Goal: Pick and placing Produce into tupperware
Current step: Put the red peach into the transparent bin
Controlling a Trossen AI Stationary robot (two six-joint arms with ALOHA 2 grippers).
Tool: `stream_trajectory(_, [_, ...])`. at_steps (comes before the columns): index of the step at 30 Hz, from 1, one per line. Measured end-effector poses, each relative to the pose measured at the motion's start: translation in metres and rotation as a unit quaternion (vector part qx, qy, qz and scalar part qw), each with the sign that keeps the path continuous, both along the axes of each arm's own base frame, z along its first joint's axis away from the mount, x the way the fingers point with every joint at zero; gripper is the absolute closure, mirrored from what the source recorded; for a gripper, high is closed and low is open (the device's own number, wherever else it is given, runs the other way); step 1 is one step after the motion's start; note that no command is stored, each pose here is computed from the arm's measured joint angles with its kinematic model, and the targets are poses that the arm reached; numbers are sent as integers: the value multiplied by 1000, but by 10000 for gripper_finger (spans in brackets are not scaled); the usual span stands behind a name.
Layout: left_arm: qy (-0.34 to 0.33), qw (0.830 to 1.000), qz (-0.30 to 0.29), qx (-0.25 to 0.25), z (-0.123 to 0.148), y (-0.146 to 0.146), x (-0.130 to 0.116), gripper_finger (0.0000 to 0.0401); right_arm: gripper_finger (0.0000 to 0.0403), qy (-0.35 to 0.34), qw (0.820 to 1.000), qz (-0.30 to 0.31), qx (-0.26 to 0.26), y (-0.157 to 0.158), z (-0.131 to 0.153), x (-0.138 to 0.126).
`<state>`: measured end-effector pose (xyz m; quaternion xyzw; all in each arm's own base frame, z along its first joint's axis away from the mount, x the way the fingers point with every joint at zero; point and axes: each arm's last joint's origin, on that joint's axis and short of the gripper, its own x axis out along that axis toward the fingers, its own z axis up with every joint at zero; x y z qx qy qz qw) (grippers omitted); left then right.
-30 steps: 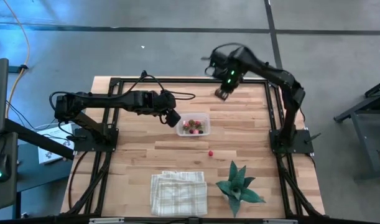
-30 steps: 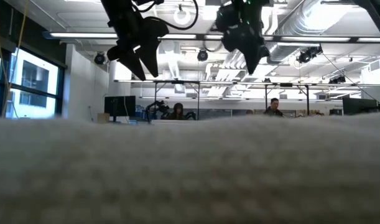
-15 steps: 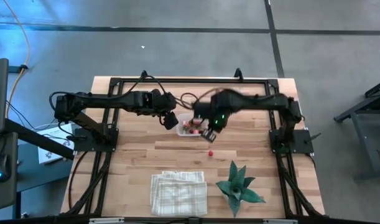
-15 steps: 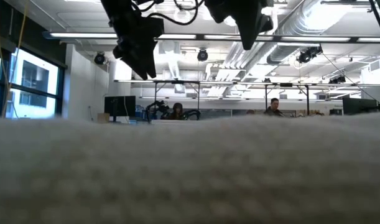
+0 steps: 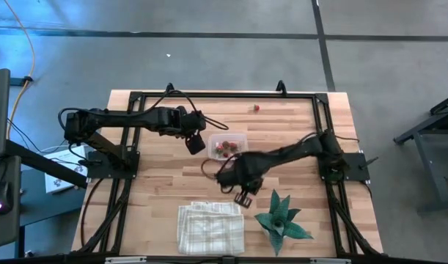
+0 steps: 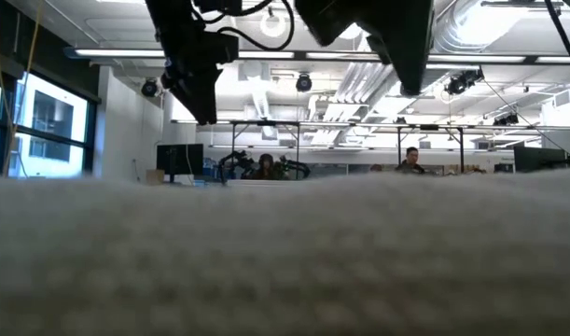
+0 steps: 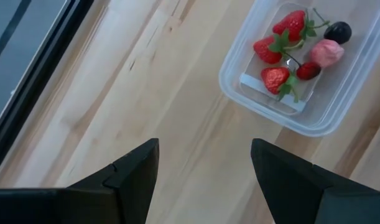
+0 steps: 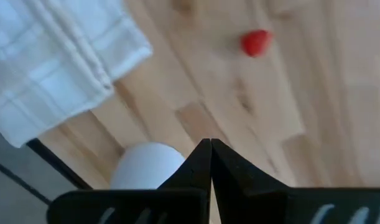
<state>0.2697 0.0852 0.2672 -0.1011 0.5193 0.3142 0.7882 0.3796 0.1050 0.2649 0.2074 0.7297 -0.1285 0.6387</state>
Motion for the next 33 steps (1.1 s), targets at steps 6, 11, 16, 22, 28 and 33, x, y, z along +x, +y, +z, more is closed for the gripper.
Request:
stream_trajectory(6, [17,1000,-6,-2,-1,-1,-2,158,403,25,999,32,4,45,-32,2])
stream_trajectory(11, [48,999,-3,-11,-3,-2,-8,158,403,39,998,52,17,81,-60,1])
stream_trajectory(16, [30,999,8,-26,-3,-3,-7,158,403,64,996,69,-12,95,-89,2])
stream_trajectory(22, [19,999,10,-33,-3,-3,-5,158,403,95,991,93,9,104,-114,2])
stream_trajectory(28, [16,999,12,-40,-3,-3,-5,157,403,119,989,86,-2,115,-103,-12])
stream_trajectory(33, [13,999,20,-42,-3,-3,-5,157,403,136,988,77,11,134,-99,-26])
